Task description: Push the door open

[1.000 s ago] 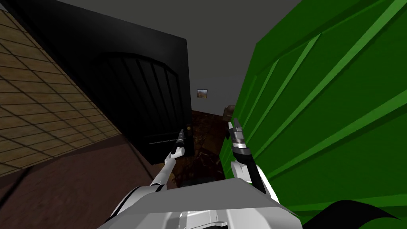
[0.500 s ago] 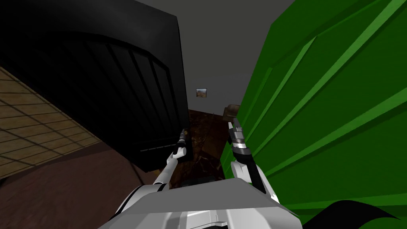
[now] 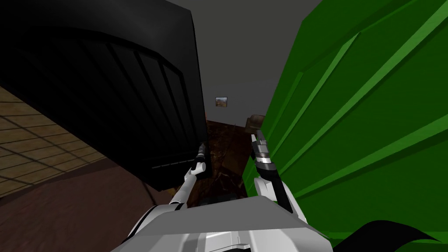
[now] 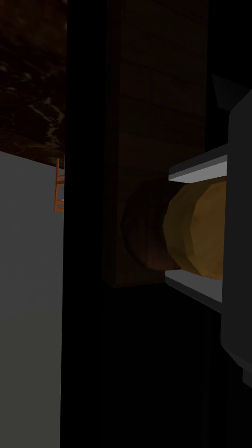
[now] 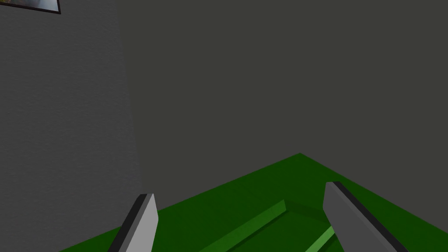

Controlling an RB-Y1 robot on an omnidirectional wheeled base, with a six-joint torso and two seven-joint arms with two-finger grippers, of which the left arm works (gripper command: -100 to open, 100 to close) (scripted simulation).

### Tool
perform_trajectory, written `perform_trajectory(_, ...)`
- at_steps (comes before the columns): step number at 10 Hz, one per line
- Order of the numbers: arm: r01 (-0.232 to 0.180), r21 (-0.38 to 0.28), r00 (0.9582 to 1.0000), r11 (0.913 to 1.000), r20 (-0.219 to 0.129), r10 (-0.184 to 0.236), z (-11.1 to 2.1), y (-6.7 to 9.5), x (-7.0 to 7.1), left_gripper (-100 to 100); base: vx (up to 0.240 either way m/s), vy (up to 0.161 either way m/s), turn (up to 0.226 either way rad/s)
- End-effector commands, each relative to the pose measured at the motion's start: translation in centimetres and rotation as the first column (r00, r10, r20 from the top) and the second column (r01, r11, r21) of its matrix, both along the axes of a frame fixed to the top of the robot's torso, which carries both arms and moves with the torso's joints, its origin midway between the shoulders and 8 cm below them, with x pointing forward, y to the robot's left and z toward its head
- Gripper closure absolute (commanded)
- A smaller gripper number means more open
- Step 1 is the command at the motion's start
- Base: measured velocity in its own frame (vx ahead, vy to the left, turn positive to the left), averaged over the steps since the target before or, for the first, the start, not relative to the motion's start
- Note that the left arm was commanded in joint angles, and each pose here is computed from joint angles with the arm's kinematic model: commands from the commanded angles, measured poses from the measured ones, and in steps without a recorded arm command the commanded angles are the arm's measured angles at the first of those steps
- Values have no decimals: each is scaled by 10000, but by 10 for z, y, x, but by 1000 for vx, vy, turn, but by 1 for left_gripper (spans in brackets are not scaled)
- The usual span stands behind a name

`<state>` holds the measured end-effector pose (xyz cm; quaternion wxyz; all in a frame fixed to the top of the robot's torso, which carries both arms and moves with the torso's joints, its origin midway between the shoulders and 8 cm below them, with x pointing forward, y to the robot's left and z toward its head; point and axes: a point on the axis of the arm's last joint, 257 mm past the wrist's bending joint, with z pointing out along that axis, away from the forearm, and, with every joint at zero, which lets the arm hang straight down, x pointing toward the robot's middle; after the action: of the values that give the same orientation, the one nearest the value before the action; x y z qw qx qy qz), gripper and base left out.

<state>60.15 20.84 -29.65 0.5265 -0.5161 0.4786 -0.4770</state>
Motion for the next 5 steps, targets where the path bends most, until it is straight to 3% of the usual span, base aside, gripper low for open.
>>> perform_trajectory(1,-16,11,10000,10000,40,16,2,1,1,100,-13,4,-5)
perform_trajectory(3,-16,11,10000,10000,40,16,2,1,1,100,0,0,0)
perform_trajectory(4,-357,228,9994,9991,59,355,2,22,2,100,72,-12,-50)
perform_trajectory(5,-477,281,9988,9985,86,475,3,28,3,100,101,-10,-12)
